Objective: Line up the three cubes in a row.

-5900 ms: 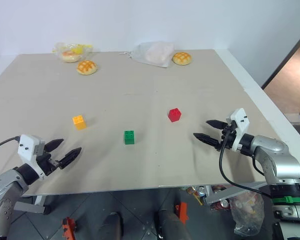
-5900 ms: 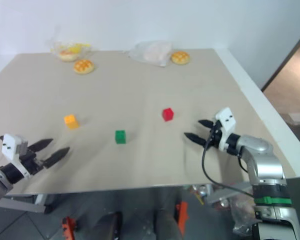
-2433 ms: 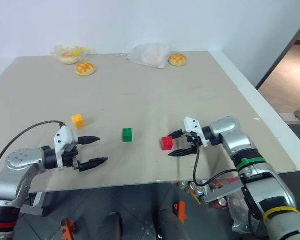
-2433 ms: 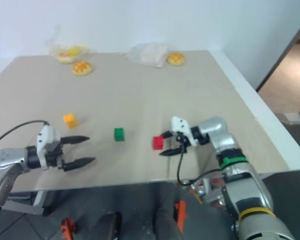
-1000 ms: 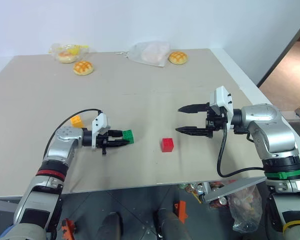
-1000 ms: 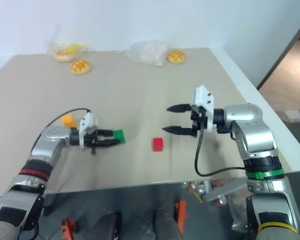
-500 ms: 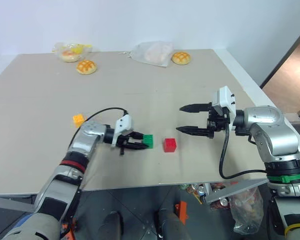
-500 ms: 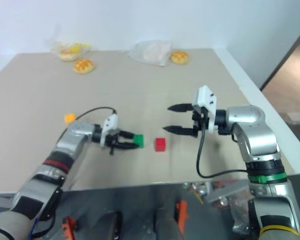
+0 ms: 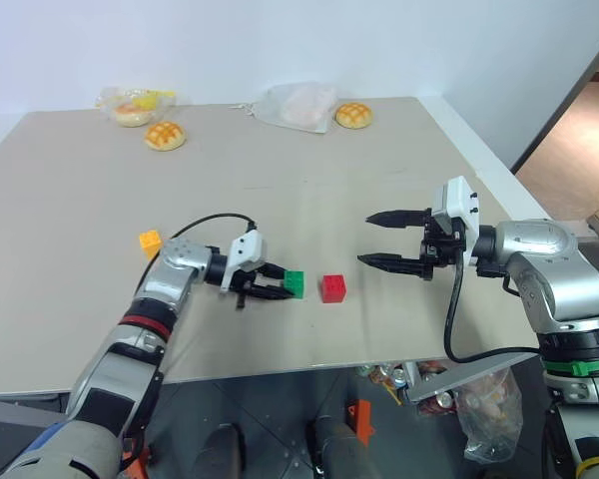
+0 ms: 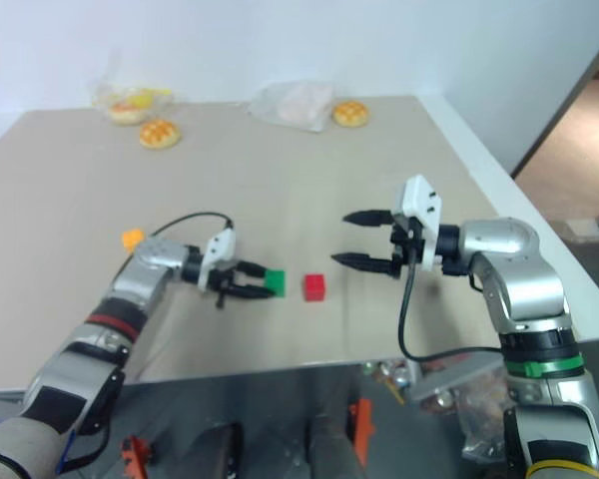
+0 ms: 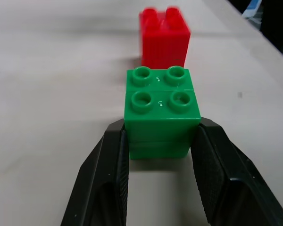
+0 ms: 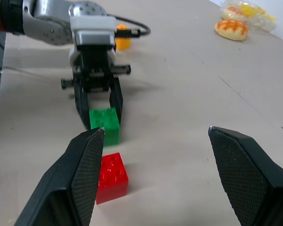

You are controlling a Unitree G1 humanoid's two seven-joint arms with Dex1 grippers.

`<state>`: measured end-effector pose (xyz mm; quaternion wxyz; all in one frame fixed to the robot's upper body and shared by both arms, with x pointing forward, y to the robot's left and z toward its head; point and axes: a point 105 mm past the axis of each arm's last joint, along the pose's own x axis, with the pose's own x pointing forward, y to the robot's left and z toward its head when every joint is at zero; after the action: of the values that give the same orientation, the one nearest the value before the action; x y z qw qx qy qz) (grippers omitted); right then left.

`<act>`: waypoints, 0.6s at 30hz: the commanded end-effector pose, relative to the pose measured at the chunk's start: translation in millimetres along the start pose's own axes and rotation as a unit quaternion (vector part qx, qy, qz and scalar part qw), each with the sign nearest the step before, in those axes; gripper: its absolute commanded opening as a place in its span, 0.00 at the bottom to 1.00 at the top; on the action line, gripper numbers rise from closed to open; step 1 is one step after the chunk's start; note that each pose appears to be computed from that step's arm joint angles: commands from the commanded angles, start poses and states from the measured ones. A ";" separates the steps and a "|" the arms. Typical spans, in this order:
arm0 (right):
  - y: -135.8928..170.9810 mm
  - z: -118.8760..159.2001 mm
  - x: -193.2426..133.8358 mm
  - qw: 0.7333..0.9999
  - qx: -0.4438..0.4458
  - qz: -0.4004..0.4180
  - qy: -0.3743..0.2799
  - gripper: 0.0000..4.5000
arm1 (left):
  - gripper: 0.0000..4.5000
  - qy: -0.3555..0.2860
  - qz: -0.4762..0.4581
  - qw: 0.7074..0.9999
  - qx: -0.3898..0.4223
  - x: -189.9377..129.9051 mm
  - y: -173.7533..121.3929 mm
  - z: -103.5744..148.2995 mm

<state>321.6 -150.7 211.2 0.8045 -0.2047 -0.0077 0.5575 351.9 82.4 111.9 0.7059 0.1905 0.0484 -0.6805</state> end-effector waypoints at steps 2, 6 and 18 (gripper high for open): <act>-4.9 14.3 -4.0 1.000 -0.024 -0.010 -0.014 0.81 | 0.29 -0.002 0.019 1.000 -0.008 -17.1 -1.8 -2.4; -6.4 14.4 -2.1 1.000 -0.024 -0.008 -0.016 0.81 | 0.29 -0.014 0.031 0.999 -0.020 -17.5 -2.6 -1.0; -6.7 14.4 5.8 0.999 -0.023 0.002 -0.024 0.81 | 0.29 -0.022 0.012 1.000 -0.019 -6.3 -16.9 2.8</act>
<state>327.1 -145.0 214.8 0.8021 -0.1983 -0.0186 0.5629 338.0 90.5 108.9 0.7257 0.1562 0.0525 -0.6680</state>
